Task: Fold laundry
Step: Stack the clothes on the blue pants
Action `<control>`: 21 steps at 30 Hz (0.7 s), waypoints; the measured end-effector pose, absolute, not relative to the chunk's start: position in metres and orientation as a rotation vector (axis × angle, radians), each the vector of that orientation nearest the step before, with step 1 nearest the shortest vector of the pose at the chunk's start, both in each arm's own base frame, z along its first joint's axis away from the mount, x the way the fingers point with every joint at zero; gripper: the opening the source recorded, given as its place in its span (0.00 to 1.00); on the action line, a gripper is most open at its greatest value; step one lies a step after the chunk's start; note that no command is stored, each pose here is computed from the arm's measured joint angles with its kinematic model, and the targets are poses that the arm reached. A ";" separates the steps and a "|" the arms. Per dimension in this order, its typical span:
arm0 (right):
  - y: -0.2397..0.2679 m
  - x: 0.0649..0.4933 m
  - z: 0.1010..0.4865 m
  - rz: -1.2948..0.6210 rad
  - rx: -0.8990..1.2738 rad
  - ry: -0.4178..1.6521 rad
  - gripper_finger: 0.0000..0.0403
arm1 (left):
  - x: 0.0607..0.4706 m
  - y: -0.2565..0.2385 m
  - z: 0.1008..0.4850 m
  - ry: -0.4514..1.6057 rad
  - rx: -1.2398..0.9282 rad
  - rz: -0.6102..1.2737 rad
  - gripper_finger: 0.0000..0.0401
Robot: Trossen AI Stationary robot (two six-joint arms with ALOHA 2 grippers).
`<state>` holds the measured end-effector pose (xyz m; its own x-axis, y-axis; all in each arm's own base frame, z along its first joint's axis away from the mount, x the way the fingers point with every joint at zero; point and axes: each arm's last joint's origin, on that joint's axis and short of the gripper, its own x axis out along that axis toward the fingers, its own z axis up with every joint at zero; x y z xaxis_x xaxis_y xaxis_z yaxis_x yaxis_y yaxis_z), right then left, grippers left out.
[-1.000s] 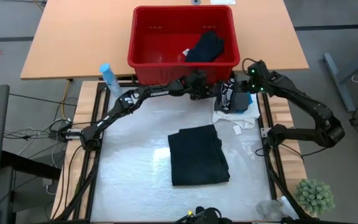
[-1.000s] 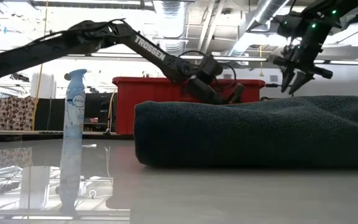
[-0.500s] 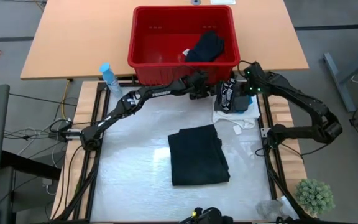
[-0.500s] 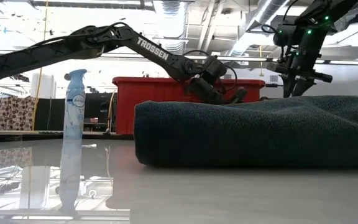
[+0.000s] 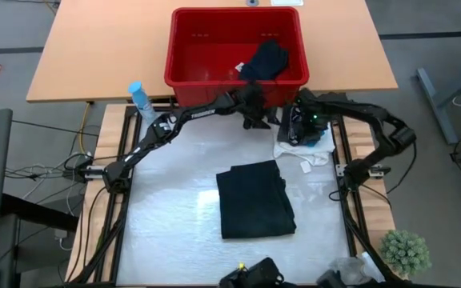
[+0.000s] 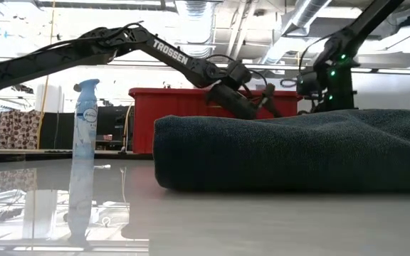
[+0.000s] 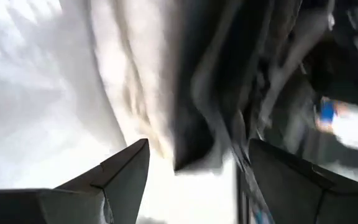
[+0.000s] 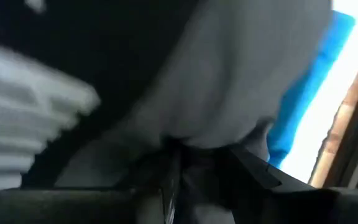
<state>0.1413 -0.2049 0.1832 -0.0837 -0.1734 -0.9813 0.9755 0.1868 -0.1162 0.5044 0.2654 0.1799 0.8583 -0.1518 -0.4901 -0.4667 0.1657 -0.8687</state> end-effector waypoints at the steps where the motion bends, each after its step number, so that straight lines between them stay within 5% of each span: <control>1: -0.207 0.143 0.177 -1.202 0.904 1.273 0.34 | 0.501 0.267 0.181 0.560 -1.407 0.215 0.66; 5: -0.210 0.152 0.156 -1.167 0.917 1.366 0.34 | 0.482 0.267 0.192 0.718 -1.379 0.102 0.66; 10: -0.202 0.174 0.153 -1.141 0.807 1.438 0.34 | 0.434 0.273 0.215 0.928 -1.244 0.226 0.66; 21: -0.207 0.243 0.170 -0.969 0.787 1.317 0.34 | 0.367 0.307 0.269 0.935 -1.093 0.402 0.66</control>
<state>0.2430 -0.2070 0.1696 -0.0075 -0.1276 -0.9918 0.9089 0.4127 -0.0600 0.3670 0.3068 0.2692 0.5717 -0.1543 -0.8058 -0.6909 0.4393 -0.5742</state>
